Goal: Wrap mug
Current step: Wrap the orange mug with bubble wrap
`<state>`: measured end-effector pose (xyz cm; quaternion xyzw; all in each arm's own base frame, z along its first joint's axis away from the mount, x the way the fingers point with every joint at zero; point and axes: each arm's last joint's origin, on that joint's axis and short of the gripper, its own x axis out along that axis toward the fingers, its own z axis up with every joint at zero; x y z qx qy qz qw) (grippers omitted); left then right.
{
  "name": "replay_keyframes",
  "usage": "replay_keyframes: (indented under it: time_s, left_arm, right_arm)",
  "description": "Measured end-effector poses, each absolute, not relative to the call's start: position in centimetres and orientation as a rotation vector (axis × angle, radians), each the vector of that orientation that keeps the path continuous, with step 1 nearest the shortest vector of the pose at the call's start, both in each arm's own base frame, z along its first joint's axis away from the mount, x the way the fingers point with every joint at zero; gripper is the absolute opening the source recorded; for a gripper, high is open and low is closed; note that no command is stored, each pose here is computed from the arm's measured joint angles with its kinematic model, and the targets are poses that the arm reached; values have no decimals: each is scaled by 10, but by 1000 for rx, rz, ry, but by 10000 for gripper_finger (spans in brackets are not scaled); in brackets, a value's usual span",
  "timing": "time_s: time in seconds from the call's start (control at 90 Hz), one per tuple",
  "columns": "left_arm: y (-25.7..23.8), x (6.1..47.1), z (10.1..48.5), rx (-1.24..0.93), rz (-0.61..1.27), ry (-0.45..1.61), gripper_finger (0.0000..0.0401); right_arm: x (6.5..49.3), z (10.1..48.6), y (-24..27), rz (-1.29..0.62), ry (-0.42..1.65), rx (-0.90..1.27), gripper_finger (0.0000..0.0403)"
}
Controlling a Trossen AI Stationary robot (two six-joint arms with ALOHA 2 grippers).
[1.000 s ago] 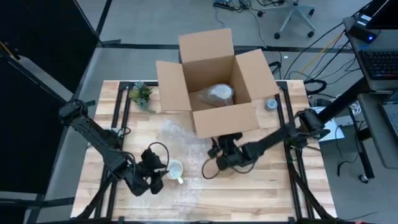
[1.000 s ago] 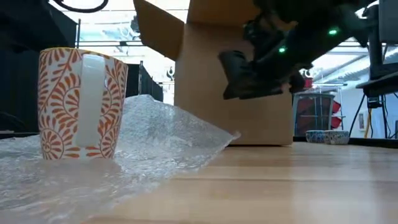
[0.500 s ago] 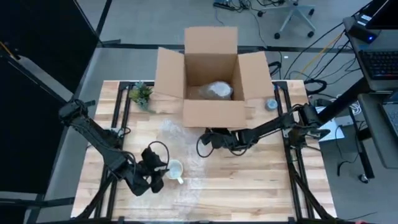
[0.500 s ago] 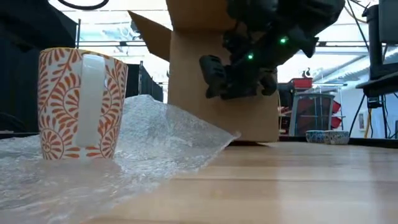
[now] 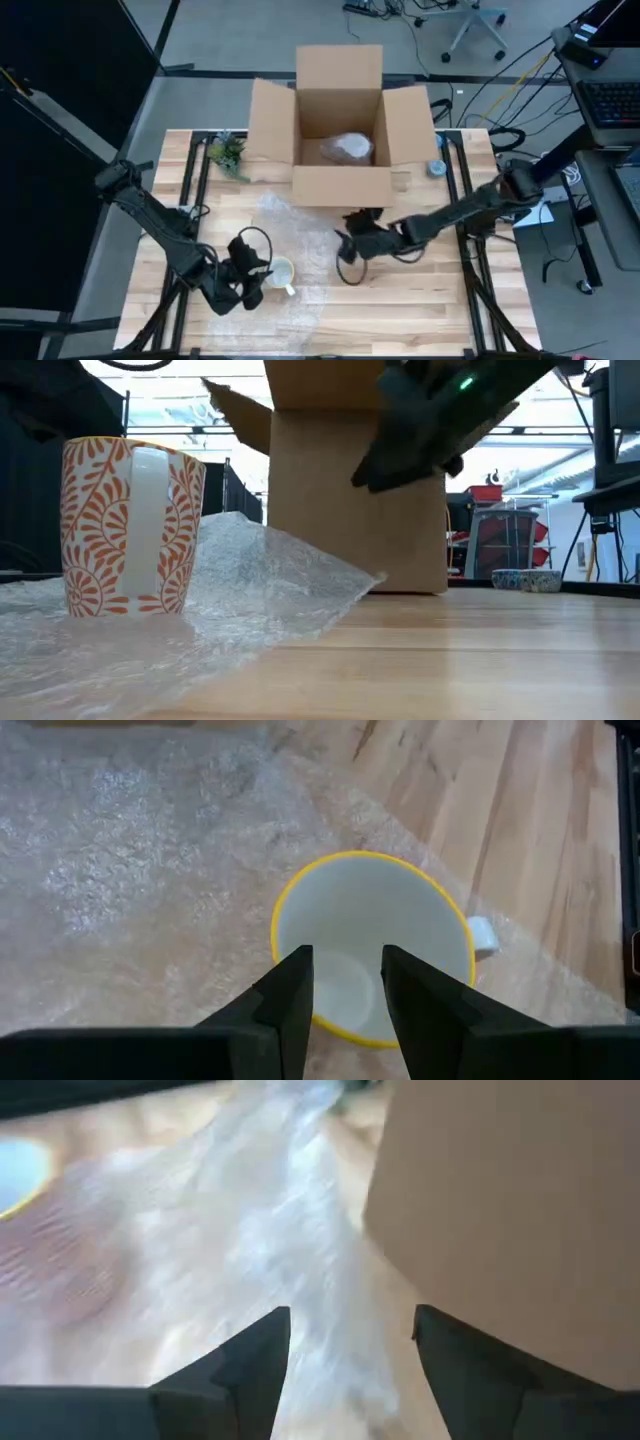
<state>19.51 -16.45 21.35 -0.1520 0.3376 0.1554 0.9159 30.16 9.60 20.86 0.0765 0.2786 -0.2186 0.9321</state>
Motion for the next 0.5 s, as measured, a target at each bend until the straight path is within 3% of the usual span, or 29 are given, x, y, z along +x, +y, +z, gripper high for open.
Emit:
replay_keyframes:
  time_s: [0.233,0.5]
  left_arm:
    - [-165,196,214,-258,291,696,109]
    - [-172,201,221,-236,164,680,109]
  right_arm:
    - [279,213,156,-226,548,255,201]
    - [285,172,196,-155,544,275,201]
